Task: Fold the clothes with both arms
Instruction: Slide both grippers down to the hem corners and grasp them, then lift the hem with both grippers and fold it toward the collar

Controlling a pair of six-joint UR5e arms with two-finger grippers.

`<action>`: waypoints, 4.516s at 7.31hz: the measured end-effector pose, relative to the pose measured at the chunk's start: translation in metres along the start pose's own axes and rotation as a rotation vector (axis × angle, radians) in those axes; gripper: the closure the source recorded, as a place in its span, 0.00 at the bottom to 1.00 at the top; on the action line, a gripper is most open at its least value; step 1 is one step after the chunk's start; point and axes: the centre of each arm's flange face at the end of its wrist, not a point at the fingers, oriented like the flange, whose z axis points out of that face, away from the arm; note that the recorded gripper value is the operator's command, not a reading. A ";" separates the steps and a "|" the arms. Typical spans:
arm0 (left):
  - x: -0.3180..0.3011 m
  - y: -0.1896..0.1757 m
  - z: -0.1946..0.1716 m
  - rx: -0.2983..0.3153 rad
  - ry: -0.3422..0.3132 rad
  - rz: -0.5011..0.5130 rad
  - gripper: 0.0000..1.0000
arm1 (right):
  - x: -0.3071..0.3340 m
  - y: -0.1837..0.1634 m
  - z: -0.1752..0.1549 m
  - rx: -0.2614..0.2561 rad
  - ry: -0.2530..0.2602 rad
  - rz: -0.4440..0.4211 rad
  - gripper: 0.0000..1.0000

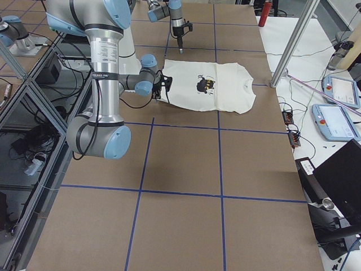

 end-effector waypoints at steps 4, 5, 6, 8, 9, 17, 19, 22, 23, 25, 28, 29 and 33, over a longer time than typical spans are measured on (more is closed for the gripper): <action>-0.006 0.066 0.039 -0.031 -0.164 -0.036 0.26 | -0.006 -0.003 -0.010 0.001 -0.027 0.003 1.00; -0.009 0.071 0.043 -0.036 -0.178 -0.032 0.30 | -0.006 -0.004 -0.011 0.002 -0.029 0.004 1.00; -0.011 0.073 0.046 -0.039 -0.188 -0.030 0.34 | -0.006 -0.005 -0.011 0.003 -0.030 0.005 1.00; -0.012 0.075 0.051 -0.042 -0.199 -0.029 0.41 | -0.006 -0.007 -0.012 -0.001 -0.032 0.009 1.00; -0.014 0.075 0.054 -0.041 -0.205 -0.029 0.49 | -0.006 -0.008 -0.014 -0.003 -0.033 0.011 1.00; -0.009 0.090 0.043 -0.058 -0.209 -0.006 1.00 | 0.000 -0.022 -0.023 -0.026 -0.033 0.032 1.00; 0.005 0.092 0.006 -0.065 -0.183 0.002 1.00 | 0.005 -0.022 -0.036 -0.055 -0.040 0.033 1.00; 0.021 0.095 -0.047 -0.081 -0.142 0.047 1.00 | 0.019 -0.006 -0.076 -0.158 -0.057 0.024 1.00; 0.024 0.101 -0.064 -0.098 -0.133 0.083 1.00 | 0.022 0.002 -0.092 -0.210 -0.067 0.019 1.00; 0.029 0.127 -0.102 -0.163 -0.114 0.167 1.00 | 0.023 0.016 -0.117 -0.311 -0.089 0.005 1.00; 0.034 0.142 -0.120 -0.204 -0.093 0.191 1.00 | 0.024 0.007 -0.126 -0.325 -0.133 -0.018 1.00; 0.035 0.134 -0.121 -0.192 -0.090 0.188 1.00 | 0.025 -0.006 -0.125 -0.296 -0.155 -0.035 1.00; 0.034 0.039 -0.134 -0.048 -0.087 0.133 1.00 | 0.059 -0.092 -0.108 -0.147 -0.259 0.008 1.00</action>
